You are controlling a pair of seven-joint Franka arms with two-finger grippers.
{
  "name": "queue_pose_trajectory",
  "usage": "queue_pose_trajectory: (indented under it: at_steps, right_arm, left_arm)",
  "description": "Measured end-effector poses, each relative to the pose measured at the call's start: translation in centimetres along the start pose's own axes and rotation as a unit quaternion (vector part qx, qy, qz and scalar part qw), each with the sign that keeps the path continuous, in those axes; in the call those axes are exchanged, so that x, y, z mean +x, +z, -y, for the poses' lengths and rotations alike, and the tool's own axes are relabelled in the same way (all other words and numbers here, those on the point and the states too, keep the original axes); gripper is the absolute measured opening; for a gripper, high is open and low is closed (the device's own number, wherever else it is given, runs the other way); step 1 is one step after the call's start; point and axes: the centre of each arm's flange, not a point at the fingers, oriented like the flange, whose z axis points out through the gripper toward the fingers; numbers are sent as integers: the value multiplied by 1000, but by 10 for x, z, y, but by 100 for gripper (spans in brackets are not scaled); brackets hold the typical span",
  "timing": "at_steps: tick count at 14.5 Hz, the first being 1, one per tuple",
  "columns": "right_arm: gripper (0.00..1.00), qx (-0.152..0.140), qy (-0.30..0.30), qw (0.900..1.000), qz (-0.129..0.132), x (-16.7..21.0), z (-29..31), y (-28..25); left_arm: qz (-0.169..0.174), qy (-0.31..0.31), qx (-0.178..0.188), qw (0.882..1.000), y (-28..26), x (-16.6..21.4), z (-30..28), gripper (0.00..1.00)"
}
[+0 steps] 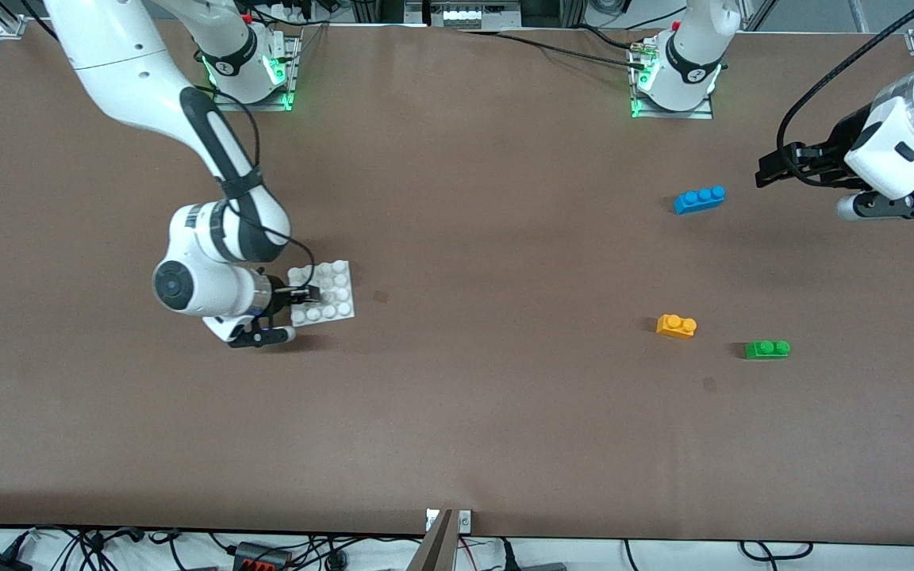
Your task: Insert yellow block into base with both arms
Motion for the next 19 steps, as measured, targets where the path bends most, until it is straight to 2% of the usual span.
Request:
queue_pose_trajectory:
  at_steps: [5, 9, 11, 13, 16, 18, 19]
  right_arm:
    - [63, 0, 72, 997, -10, -4, 124, 28]
    - [63, 8, 77, 997, -27, -6, 207, 47]
    - [63, 18, 92, 995, -32, -4, 230, 52]
    - [63, 28, 104, 994, -33, -5, 250, 58]
    - [63, 46, 113, 992, -41, -7, 265, 63]
    - [67, 51, 116, 991, -43, -7, 266, 66]
    - [73, 51, 116, 991, -44, -6, 267, 67]
  left_arm:
    - [21, 7, 4, 1000, 37, 29, -12, 100]
    - [-23, 8, -3, 1000, 104, 71, -22, 100]
    - [-49, 8, -6, 999, 155, 85, -21, 100]
    - [-49, 48, -3, 998, 201, 95, -19, 100]
    - [-49, 118, 1, 992, 240, 110, -16, 100]
    - [-57, 145, 3, 988, 253, 117, -16, 100]
    - [-64, 154, 3, 986, 259, 120, -16, 100]
